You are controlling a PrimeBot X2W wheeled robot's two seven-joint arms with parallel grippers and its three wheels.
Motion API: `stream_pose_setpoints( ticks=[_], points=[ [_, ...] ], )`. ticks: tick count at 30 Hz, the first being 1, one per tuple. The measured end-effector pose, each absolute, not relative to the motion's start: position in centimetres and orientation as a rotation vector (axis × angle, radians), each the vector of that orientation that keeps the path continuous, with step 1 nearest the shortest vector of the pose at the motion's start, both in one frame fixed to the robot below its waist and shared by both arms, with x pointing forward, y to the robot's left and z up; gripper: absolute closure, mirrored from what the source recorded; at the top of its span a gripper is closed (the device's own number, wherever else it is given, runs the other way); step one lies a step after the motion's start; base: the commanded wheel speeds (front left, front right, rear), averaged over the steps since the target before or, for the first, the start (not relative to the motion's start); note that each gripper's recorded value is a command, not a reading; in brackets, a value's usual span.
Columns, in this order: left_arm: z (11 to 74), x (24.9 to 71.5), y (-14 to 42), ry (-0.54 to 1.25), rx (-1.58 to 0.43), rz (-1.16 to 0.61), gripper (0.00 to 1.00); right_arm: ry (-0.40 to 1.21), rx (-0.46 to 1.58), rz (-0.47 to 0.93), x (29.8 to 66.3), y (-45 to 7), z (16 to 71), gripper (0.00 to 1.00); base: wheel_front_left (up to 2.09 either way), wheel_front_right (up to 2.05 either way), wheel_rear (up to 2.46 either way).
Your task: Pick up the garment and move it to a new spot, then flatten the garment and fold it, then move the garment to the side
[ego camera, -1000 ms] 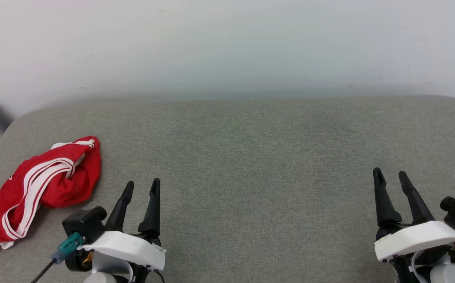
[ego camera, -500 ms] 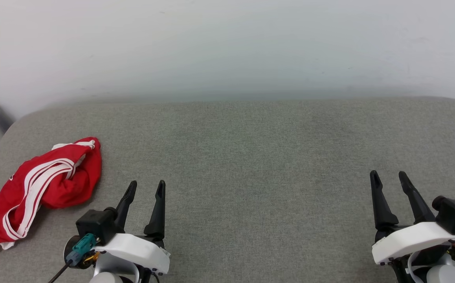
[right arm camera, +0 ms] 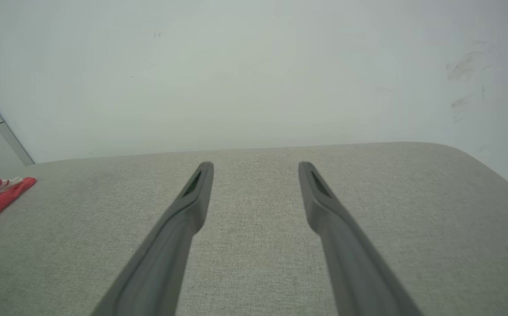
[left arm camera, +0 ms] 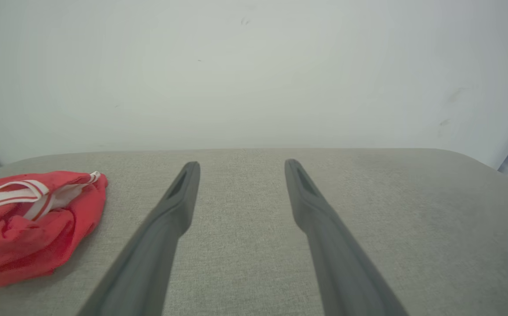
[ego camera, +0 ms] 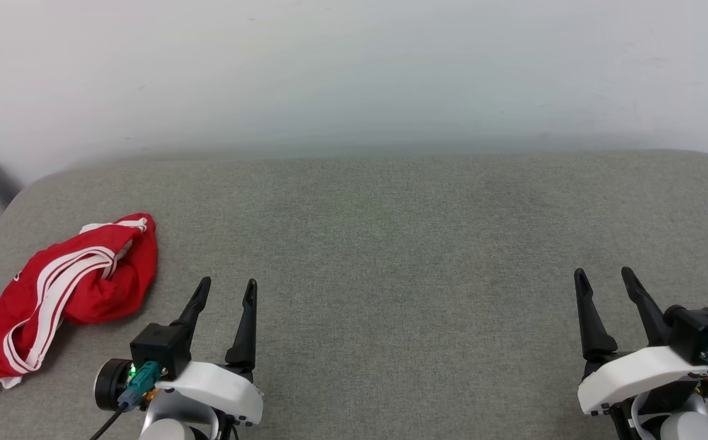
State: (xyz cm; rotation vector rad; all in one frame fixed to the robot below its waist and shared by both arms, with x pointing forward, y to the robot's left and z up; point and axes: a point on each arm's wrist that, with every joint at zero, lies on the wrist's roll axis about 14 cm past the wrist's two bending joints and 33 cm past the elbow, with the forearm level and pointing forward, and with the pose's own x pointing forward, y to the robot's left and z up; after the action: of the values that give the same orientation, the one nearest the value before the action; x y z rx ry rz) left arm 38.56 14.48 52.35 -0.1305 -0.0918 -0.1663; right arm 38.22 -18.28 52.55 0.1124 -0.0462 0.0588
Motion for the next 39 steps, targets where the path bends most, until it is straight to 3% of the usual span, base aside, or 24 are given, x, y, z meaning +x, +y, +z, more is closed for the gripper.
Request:
stream_pose_setpoints(
  ticks=[23, 39],
  points=[
    [51.9, 39.0, 15.5, -0.101, -0.024, -0.135, 0.00, -0.052, 0.012, 0.060, 38.0, -18.4, 52.3, 0.00, 0.00, 0.00, 0.00],
    [51.2, 39.0, 16.0, -0.083, -0.060, -0.109, 0.00, -0.049, 0.036, 0.059, 38.1, -18.4, 51.9, 0.00, 0.00, 0.00, 0.00]
  ],
)
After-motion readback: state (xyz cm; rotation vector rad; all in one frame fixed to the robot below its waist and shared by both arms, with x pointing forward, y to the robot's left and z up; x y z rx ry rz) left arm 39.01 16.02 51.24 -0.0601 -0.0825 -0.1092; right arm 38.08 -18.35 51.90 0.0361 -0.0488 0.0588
